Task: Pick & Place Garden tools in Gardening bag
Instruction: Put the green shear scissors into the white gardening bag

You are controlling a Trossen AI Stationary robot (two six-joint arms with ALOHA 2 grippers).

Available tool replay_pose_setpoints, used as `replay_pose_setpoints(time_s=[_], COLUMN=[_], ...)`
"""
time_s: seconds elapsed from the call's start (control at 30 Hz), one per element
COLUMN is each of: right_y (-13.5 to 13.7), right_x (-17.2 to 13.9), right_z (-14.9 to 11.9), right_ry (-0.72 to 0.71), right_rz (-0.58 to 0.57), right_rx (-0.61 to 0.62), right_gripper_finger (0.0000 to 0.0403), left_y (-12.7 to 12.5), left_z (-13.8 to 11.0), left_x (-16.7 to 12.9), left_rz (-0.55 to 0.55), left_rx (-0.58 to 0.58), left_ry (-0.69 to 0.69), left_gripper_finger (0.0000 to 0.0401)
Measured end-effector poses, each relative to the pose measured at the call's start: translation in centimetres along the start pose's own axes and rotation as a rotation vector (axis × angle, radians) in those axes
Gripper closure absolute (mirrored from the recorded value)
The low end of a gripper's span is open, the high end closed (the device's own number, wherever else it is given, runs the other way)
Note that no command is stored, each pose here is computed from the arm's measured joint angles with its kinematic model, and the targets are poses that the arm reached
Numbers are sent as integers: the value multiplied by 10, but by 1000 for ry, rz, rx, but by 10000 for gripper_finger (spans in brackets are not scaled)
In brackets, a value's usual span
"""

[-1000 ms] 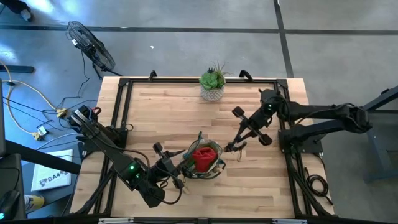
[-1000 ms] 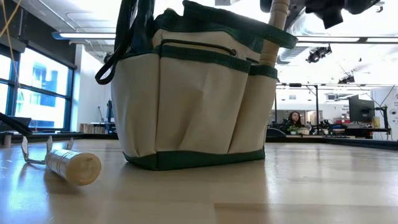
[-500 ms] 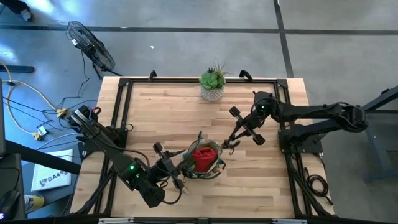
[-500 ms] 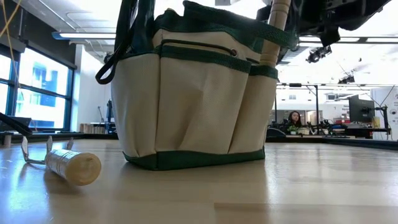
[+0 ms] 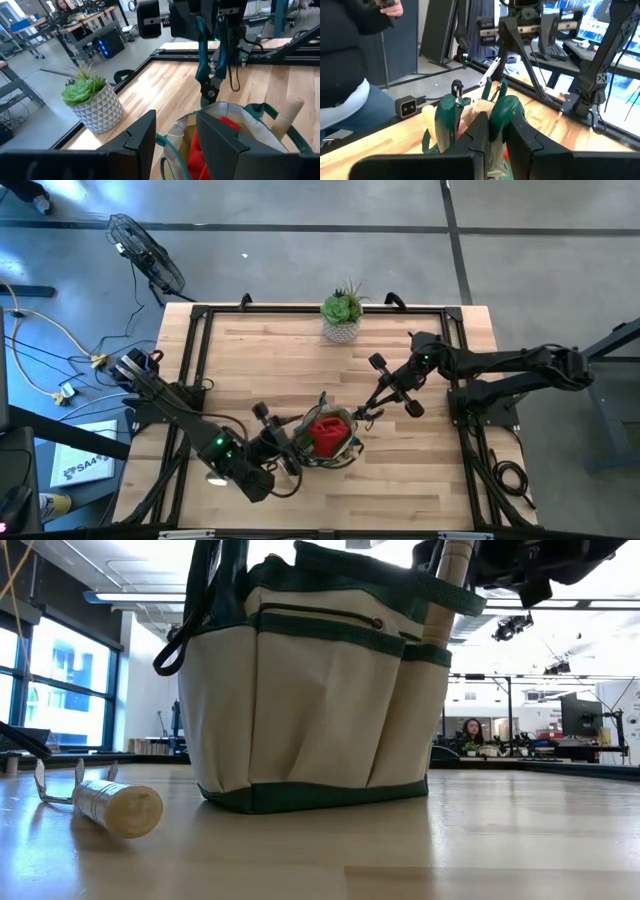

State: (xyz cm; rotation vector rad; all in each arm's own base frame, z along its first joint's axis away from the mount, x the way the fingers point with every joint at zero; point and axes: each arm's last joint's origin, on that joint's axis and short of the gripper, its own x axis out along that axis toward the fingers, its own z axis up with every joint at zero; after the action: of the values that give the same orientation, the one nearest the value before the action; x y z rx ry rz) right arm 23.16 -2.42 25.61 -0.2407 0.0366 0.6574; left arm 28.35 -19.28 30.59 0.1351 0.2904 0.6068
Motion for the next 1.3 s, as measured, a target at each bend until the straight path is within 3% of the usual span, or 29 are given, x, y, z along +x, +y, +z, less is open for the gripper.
replay_pose_setpoints(time_s=[0.33,0.93,1.3], right_y=[-1,12,-3], right_x=[-1,21,19], right_z=[16,6,-10], right_ry=[-25,46,106], right_rz=[-1,38,-50], right_rx=[-4,43,60], right_gripper_finger=[372,372,372], left_y=[0,0,-2], left_z=[0,1,2], left_x=[3,3,3], left_rz=[-21,-26,-57], left_rx=[2,-20,-32], left_ry=[18,13,24], left_gripper_finger=[265,265,265])
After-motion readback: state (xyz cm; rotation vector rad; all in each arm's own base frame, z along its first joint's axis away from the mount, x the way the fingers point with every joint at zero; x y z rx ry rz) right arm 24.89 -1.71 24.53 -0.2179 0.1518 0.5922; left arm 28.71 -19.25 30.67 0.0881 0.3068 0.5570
